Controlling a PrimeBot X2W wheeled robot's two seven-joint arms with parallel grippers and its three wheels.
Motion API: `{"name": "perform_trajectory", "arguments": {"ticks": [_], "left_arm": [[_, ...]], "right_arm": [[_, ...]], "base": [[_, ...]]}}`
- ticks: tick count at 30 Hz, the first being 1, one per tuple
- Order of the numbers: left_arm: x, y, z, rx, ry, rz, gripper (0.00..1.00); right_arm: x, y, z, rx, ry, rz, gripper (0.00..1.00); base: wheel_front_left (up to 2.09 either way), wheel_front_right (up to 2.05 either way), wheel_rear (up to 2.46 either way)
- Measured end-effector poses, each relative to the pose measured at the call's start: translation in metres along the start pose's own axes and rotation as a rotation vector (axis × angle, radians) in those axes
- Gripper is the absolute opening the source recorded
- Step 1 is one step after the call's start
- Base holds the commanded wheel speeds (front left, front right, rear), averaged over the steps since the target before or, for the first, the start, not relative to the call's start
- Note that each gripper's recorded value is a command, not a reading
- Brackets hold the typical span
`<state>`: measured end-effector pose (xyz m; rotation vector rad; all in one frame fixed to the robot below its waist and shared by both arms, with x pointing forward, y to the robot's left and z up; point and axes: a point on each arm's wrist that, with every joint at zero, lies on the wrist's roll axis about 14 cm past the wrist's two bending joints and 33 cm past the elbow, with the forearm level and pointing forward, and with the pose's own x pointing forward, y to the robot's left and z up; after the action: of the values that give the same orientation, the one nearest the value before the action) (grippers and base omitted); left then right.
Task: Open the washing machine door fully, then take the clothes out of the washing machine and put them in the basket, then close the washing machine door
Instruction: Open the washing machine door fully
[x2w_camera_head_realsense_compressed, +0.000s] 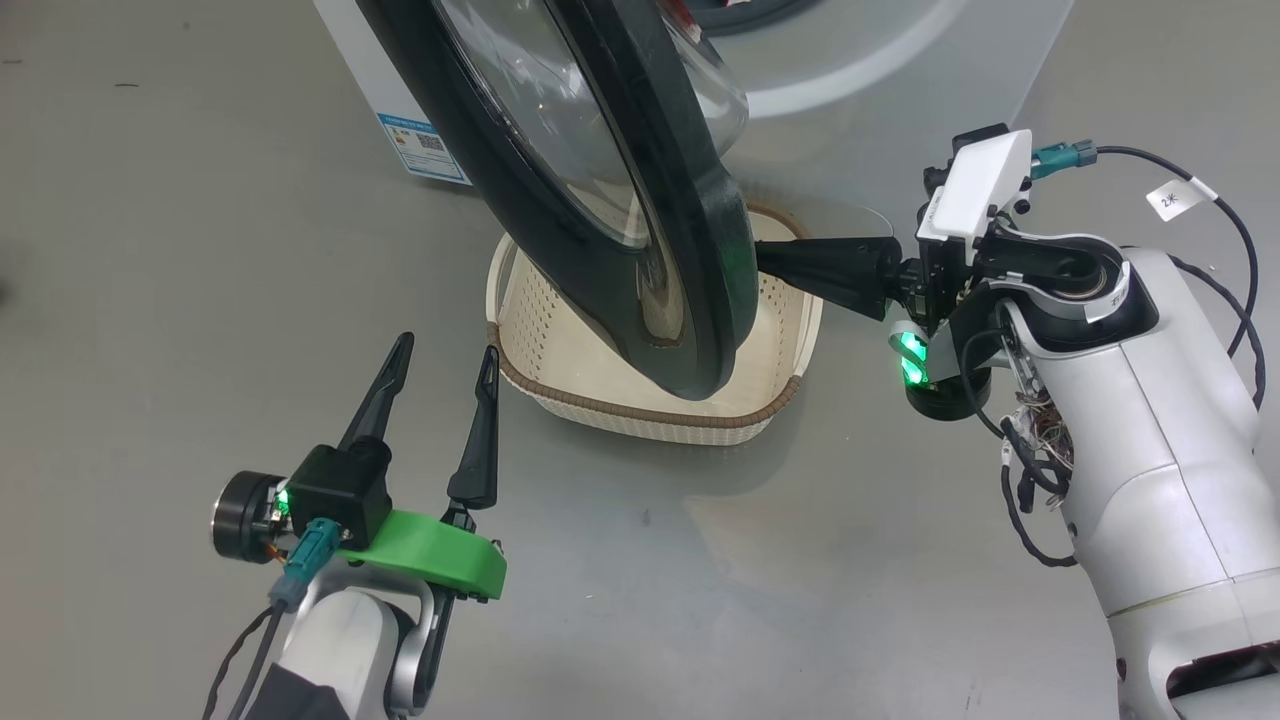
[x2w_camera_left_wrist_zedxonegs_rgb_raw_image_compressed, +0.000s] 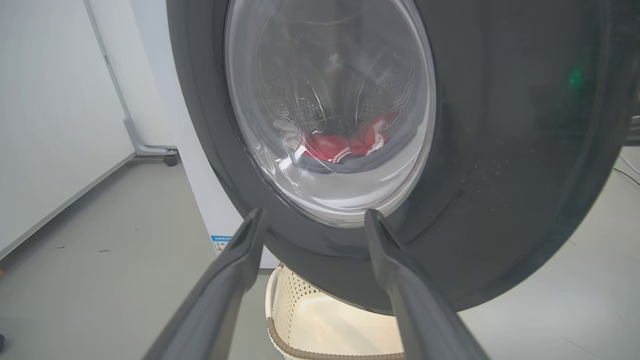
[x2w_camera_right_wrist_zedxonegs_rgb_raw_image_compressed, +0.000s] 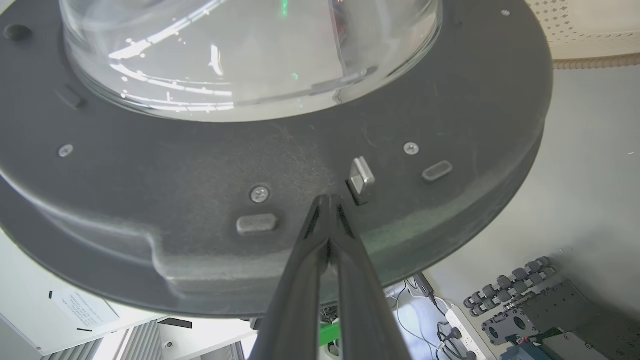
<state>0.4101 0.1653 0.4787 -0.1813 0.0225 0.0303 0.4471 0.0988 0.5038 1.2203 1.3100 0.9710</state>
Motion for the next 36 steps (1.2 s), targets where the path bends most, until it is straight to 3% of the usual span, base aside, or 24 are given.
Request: {"name": "perform_trajectory", "arguments": {"ticks": [9,36], "left_arm": [[-0.004,0.002,0.0,0.002,0.001,0.007,1.0],[-0.007,0.006,0.0,0.006,0.003,0.018,1.0]], "right_arm": [[0.009,0.016,-0.014,0.041,0.058,0.098,0.0],[0.039,0.021,-0.067,0.072,0.201,0.139,0.0]], "base": [[0.0,0.0,0.0],[0.0,0.0,0.0]]}}
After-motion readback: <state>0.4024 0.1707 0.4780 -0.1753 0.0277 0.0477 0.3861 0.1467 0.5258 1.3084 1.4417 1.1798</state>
